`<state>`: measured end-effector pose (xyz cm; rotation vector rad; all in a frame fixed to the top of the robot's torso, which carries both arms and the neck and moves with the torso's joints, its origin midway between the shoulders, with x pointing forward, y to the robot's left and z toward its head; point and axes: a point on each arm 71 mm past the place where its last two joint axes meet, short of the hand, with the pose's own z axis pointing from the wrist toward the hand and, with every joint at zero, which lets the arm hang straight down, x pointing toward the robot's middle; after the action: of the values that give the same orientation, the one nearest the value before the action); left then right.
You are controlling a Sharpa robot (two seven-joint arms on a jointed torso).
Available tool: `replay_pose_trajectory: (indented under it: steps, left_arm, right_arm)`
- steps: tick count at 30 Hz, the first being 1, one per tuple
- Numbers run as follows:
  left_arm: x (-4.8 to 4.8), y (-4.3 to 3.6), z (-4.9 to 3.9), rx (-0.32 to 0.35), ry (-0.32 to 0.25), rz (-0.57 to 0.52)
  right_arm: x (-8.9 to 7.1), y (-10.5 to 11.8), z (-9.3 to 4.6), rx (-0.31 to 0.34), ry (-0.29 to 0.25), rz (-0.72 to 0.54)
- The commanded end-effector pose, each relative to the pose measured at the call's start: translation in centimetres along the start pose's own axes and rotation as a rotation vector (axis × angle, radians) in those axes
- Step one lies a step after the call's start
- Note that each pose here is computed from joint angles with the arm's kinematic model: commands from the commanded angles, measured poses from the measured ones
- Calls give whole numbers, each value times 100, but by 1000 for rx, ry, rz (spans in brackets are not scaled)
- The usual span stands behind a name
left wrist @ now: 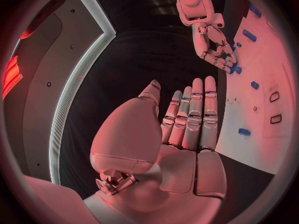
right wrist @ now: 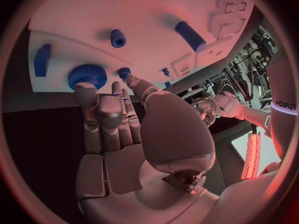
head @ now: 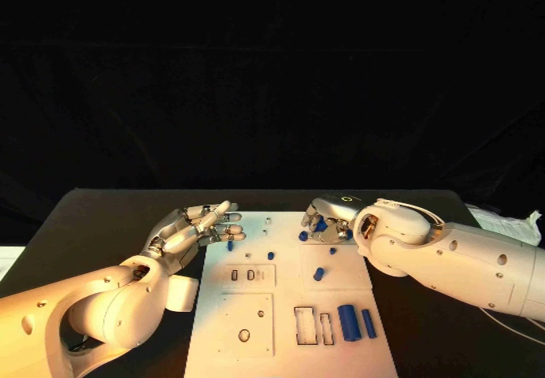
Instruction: Assemble the parts on the task board
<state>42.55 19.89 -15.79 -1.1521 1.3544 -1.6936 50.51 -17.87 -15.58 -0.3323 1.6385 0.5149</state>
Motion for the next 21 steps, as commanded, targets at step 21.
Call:
replay_pose_trajectory:
  steps: [21]
  left_arm:
    - [19,-9,2,-1,24,-16]
  right_arm:
    - [61,73,98,-3,59,-62]
